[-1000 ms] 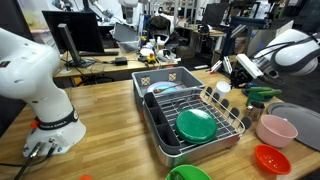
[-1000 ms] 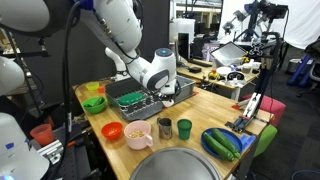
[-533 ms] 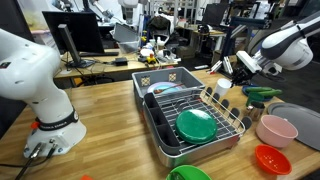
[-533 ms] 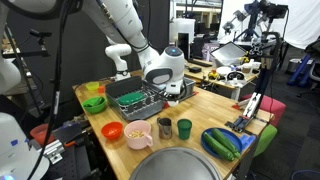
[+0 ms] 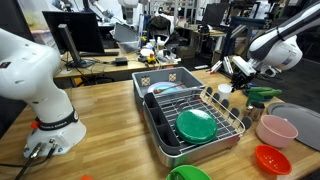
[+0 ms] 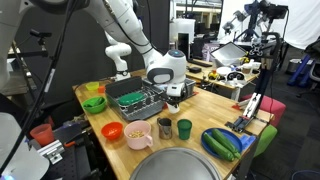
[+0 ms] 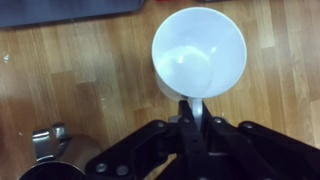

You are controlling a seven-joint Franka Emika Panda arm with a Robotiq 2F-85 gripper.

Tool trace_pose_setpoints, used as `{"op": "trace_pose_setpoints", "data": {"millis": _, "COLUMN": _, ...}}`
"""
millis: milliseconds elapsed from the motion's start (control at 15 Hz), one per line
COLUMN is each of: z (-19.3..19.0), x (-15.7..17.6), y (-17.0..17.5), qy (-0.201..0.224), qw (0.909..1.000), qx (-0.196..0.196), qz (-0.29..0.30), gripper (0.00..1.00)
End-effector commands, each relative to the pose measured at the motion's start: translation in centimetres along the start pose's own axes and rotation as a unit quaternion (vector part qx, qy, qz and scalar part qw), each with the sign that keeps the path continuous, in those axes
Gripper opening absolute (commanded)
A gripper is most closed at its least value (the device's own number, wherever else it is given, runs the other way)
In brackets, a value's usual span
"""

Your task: Pour the contents of the mug into the metal jug

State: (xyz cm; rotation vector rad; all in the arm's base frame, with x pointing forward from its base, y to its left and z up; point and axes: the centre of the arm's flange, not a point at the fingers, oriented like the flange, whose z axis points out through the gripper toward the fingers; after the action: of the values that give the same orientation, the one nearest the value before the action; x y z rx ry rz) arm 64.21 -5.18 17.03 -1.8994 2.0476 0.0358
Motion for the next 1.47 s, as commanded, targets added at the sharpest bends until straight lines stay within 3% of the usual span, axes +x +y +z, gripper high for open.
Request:
{"op": "trace_pose_setpoints", "data": {"millis": 0, "z": 0.8, "x": 0.5, "y": -0.7, "qy": 0.003, "qw": 0.9996, "qx": -0.028, "qz": 0.002, "gripper": 0.02}}
{"op": "trace_pose_setpoints", "data": {"millis": 267, "z": 1.4, "x": 1.2, "y": -0.4, "qy": -0.003, "qw": 0.9985, "qx": -0.054, "qz": 0.007, "gripper": 0.02}}
{"op": "trace_pose_setpoints", "data": {"millis": 333, "z": 1.5, "x": 1.3, "y": -0.3, "qy": -0.005, "qw": 0.9982, "qx": -0.059, "qz": 0.009, "gripper": 0.08}}
{"op": "trace_pose_setpoints", "data": {"millis": 400, "z": 1.7, "x": 1.4, "y": -0.3, "qy": -0.006, "qw": 0.9979, "qx": -0.064, "qz": 0.01, "gripper": 0.25}}
{"op": "trace_pose_setpoints", "data": {"millis": 467, "z": 1.8, "x": 1.5, "y": -0.2, "qy": -0.008, "qw": 0.9976, "qx": -0.068, "qz": 0.008, "gripper": 0.35}}
{"op": "trace_pose_setpoints", "data": {"millis": 800, "z": 1.4, "x": 1.0, "y": -0.1, "qy": -0.013, "qw": 0.9969, "qx": -0.077, "qz": -0.003, "gripper": 0.69}}
{"op": "trace_pose_setpoints", "data": {"millis": 1067, "z": -0.9, "x": 1.4, "y": 0.1, "qy": 0.028, "qw": 0.9984, "qx": -0.046, "qz": -0.019, "gripper": 0.97}}
{"op": "trace_pose_setpoints", "data": {"millis": 1400, "z": -6.8, "x": 2.1, "y": 0.5, "qy": 0.068, "qw": 0.997, "qx": 0.028, "qz": -0.022, "gripper": 1.0}}
